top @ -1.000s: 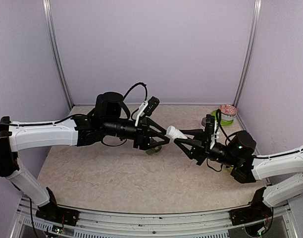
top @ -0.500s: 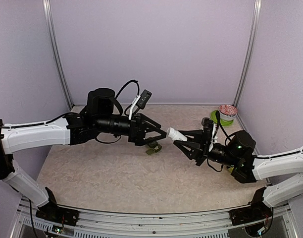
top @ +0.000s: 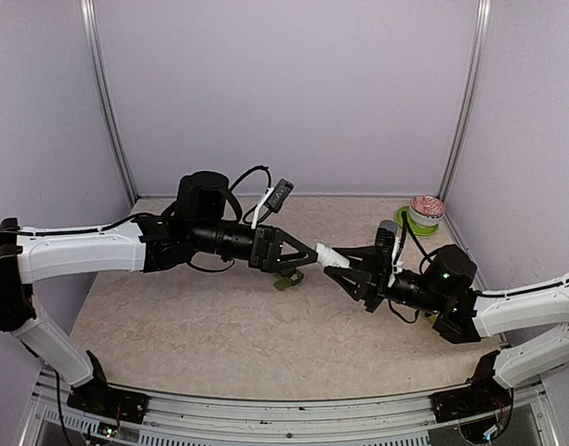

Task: Sort the pills into containers
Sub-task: Close the lid of the pill bottle, then screw the lid of the pill bottle onto the pill bottle.

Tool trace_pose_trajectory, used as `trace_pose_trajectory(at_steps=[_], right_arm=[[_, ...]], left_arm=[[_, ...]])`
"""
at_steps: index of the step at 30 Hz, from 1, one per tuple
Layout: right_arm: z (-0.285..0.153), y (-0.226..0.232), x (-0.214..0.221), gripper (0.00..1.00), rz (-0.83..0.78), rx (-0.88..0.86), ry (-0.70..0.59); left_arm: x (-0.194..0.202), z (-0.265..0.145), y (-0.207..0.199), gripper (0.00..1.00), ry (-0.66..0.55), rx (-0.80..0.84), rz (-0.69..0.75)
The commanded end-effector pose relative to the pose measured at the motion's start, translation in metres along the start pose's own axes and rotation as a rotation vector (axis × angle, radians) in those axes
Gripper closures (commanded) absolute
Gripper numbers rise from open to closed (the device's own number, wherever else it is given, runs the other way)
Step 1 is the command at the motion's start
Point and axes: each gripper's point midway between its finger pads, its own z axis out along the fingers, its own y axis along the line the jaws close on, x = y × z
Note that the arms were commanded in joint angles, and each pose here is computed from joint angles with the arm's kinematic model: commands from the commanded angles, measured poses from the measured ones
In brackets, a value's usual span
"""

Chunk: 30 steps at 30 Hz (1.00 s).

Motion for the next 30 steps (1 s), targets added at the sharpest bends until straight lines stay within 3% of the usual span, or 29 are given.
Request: trace_pose_trajectory(at_steps=[1, 17, 30], right_arm=[[0.006, -0.0016, -0.0071, 0.73, -0.019, 0.009, -0.012], [0.0087, -0.0015, -0.0014, 0.73, -0.013, 0.009, 0.006], [0.011, -0.0017, -0.0007, 0.74, -0.011, 0.009, 0.012]], left_arm=[[-0.0099, 0.0069, -0.0139, 0.21, -0.015, 0.049, 0.018], [-0.015, 0.0119, -0.0193, 0.34, -0.016, 0.06, 0.029], [-0.016, 0.0126, -0.0175, 0.54, -0.012, 0.033, 0.037]])
